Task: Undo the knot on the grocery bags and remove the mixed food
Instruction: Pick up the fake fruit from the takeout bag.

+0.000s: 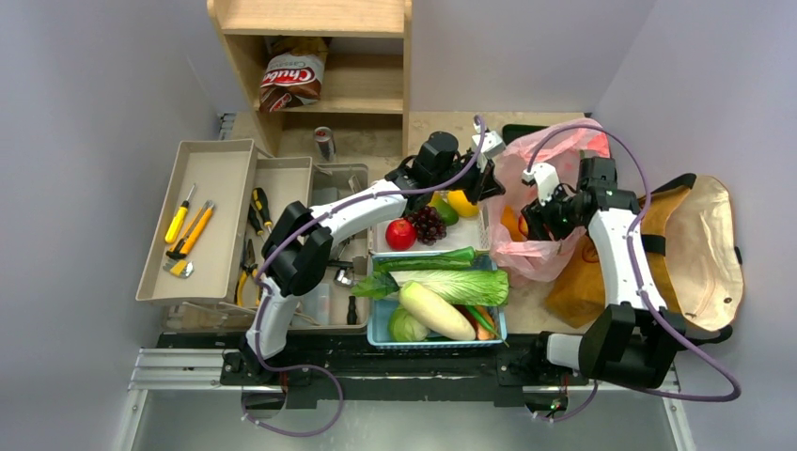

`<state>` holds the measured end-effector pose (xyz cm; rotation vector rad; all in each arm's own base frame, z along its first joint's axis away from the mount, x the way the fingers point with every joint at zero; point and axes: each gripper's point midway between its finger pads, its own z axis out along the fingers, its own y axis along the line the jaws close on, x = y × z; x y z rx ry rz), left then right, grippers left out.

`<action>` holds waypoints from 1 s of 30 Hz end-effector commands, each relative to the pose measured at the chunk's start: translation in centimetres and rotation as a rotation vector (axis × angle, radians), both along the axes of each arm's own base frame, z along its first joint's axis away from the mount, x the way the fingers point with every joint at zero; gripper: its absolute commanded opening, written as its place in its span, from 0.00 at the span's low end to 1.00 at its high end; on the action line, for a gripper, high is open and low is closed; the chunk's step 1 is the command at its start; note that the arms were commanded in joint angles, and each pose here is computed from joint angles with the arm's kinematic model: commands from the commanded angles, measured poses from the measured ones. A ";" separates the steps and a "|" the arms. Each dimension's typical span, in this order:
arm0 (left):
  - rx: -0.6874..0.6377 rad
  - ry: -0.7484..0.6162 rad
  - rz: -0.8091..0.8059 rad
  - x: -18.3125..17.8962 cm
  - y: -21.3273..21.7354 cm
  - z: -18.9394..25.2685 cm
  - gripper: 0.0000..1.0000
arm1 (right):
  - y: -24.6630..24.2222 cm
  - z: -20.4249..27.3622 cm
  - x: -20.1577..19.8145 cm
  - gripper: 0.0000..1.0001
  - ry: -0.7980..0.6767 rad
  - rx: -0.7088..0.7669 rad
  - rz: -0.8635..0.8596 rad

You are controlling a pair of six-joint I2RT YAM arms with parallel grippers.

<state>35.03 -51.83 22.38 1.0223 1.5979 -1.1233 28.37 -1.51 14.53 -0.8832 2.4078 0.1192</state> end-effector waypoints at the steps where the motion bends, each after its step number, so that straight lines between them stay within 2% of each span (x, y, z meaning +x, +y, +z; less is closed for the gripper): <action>1: -0.027 -0.040 0.024 1.1 0.1 2.0 0.00 | 3.1 4.7 -0.7 0.24 -0.048 0.153 0.041; 6: -0.035 -0.031 0.030 1.0 0.1 2.9 0.00 | 4.3 9.9 0.0 0.24 -0.146 0.233 0.016; 8: -0.055 -0.025 0.024 0.8 0.3 4.0 0.16 | 4.7 11.8 0.1 0.24 -0.175 0.261 0.015; 11: -0.122 -0.001 0.002 0.0 1.0 6.8 0.48 | 5.1 13.6 -0.4 0.24 -0.189 0.278 0.014; 12: -0.143 0.007 -0.001 -0.2 1.4 7.7 0.56 | 5.4 14.1 -0.7 0.25 -0.193 0.289 0.024; 14: -0.185 0.025 -0.012 -0.8 2.4 9.8 0.63 | 5.8 15.1 -1.1 0.25 -0.208 0.306 0.035; 21: -0.287 0.038 -0.045 -3.0 8.1 15.9 0.72 | 7.8 16.5 -2.4 0.27 -0.198 0.379 0.119; 25: -0.276 0.059 0.042 -2.7 11.8 15.8 0.74 | 10.4 16.6 -1.6 0.27 -0.178 0.423 0.155; 30: -0.237 0.098 0.190 -0.7 16.2 14.2 0.74 | 15.0 16.0 -0.3 0.27 -0.185 0.384 0.254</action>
